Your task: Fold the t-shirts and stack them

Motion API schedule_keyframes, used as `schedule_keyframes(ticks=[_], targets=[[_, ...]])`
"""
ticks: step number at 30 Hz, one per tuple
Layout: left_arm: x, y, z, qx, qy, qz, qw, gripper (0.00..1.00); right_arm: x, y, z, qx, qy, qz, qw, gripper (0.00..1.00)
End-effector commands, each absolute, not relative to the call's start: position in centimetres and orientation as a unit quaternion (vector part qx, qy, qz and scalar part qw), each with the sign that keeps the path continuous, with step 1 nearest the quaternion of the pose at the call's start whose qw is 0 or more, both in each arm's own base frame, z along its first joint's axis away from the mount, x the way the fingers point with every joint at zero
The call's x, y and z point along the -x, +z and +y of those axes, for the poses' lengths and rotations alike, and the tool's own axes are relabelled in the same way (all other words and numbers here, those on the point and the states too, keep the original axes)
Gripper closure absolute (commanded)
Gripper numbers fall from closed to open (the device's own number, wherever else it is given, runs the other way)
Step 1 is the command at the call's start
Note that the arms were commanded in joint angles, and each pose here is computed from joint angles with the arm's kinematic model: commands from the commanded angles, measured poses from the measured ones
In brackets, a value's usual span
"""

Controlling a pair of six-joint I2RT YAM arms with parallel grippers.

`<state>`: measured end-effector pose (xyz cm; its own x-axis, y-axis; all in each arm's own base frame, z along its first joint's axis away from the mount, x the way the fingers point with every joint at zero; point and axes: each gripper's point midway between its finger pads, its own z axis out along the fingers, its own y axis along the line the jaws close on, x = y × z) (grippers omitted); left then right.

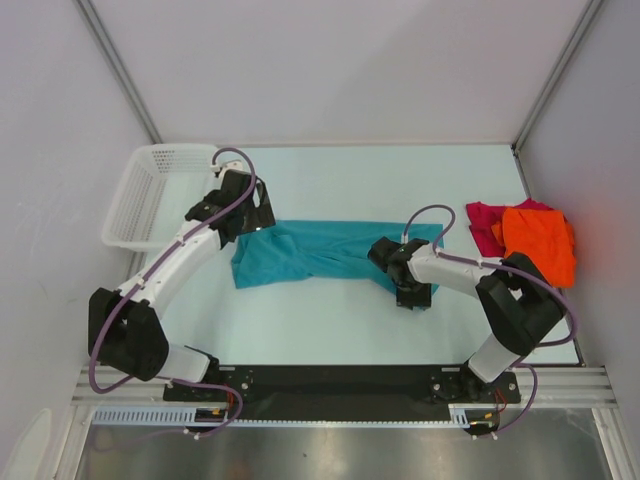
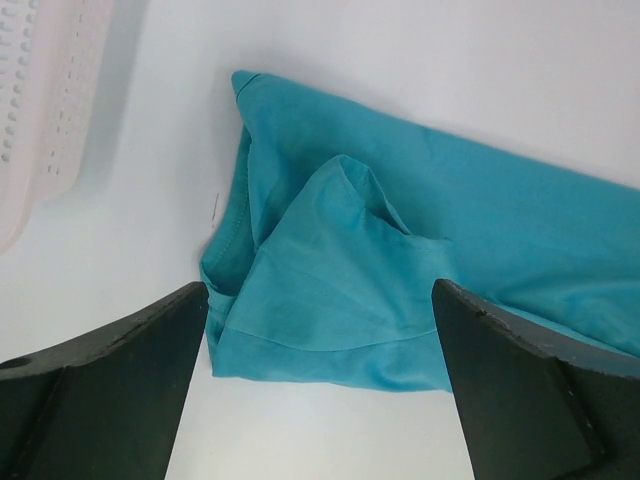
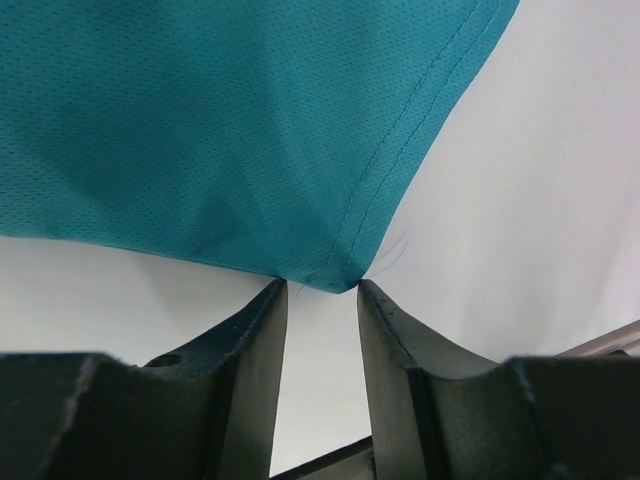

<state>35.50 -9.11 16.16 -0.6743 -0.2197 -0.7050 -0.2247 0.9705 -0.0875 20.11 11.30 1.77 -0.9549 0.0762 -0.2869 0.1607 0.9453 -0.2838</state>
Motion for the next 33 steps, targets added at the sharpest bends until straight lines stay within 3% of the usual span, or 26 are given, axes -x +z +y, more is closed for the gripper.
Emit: schedule_keyframes(ticks=[1,10,20,27,33], targets=[[-35.1,16.9,-9.2,0.105,-0.004,0.913,0.394,0.00,-21.0,1.7,11.6,-0.062,-0.162,0.973,0.151,0.64],[-34.8,16.2,-9.2,0.097,0.000,0.918,0.384,0.01,-21.2,1.5,11.6,-0.054,-0.167,0.973,0.152,1.00],[-34.8,14.7,-9.7,0.092,-0.006,0.925,0.369,0.00,-22.8,5.8,11.9,-0.045,-0.181,0.960,0.210,1.00],[-34.6,11.2,-11.5,0.106,-0.044,0.936,0.331,0.00,-26.6,11.9,11.4,-0.050,-0.191,0.939,0.283,1.00],[-34.4,10.9,-11.1,0.104,-0.035,0.937,0.332,0.01,-30.1,12.7,9.7,-0.072,-0.205,0.933,0.286,1.00]])
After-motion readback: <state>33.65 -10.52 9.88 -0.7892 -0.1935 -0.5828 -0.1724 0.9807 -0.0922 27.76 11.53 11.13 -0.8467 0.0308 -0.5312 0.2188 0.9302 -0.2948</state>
